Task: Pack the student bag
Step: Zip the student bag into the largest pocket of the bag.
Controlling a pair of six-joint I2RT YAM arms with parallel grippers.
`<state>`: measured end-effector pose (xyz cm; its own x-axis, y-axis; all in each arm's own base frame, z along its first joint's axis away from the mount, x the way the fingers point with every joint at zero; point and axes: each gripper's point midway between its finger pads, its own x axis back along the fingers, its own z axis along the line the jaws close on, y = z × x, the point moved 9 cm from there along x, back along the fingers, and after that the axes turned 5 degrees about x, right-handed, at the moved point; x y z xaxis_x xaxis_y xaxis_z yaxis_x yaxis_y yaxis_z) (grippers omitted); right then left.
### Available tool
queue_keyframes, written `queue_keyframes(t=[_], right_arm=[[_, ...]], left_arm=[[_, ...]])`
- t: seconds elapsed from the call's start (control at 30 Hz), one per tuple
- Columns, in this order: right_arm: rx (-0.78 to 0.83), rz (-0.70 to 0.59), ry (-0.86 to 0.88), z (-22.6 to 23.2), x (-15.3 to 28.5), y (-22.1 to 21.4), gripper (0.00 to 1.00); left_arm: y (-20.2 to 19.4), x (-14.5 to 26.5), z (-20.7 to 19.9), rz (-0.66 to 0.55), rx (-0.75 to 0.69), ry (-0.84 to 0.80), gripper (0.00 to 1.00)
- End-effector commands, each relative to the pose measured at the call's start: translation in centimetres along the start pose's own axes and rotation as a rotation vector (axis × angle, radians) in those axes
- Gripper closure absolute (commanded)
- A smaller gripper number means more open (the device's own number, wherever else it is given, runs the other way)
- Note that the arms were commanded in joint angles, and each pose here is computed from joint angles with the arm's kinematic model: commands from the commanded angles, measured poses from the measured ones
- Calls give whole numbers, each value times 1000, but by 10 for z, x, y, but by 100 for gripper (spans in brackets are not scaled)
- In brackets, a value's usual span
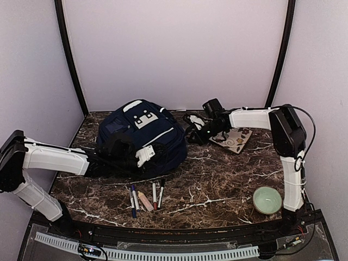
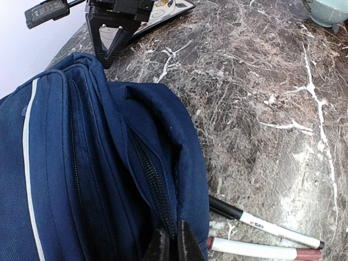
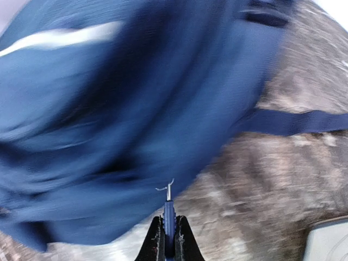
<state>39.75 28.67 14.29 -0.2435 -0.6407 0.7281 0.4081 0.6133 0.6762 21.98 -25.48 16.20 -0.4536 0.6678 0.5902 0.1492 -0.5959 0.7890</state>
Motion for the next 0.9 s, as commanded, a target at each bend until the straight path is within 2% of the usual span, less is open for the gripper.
queue_keyframes(t=[0.0,0.3,0.33,0.43,0.5,0.57,0.73,0.87], right_arm=[[-81,-30,-189,-50,6,7,100],[-141,-33,-211,-77,1,-1,100],[-142,-38,-202,-77,2,0,100],[-131,-60,-148,-66,10,2,100],[-110,-73,-111,-55,14,1,100],[-91,-78,-82,-44,18,-1,100],[-81,-94,-61,-35,27,-3,100],[-82,-106,-53,-34,29,0,100]], left_arm=[[-4,16,-8,7,33,-39,100],[-13,25,-2,52,41,67,100],[-14,25,-1,61,42,87,97],[-13,21,4,77,84,129,63],[-6,20,2,54,91,84,54],[9,18,2,-1,127,44,50],[48,-4,6,-112,194,-4,49],[71,-37,6,-108,184,12,49]])
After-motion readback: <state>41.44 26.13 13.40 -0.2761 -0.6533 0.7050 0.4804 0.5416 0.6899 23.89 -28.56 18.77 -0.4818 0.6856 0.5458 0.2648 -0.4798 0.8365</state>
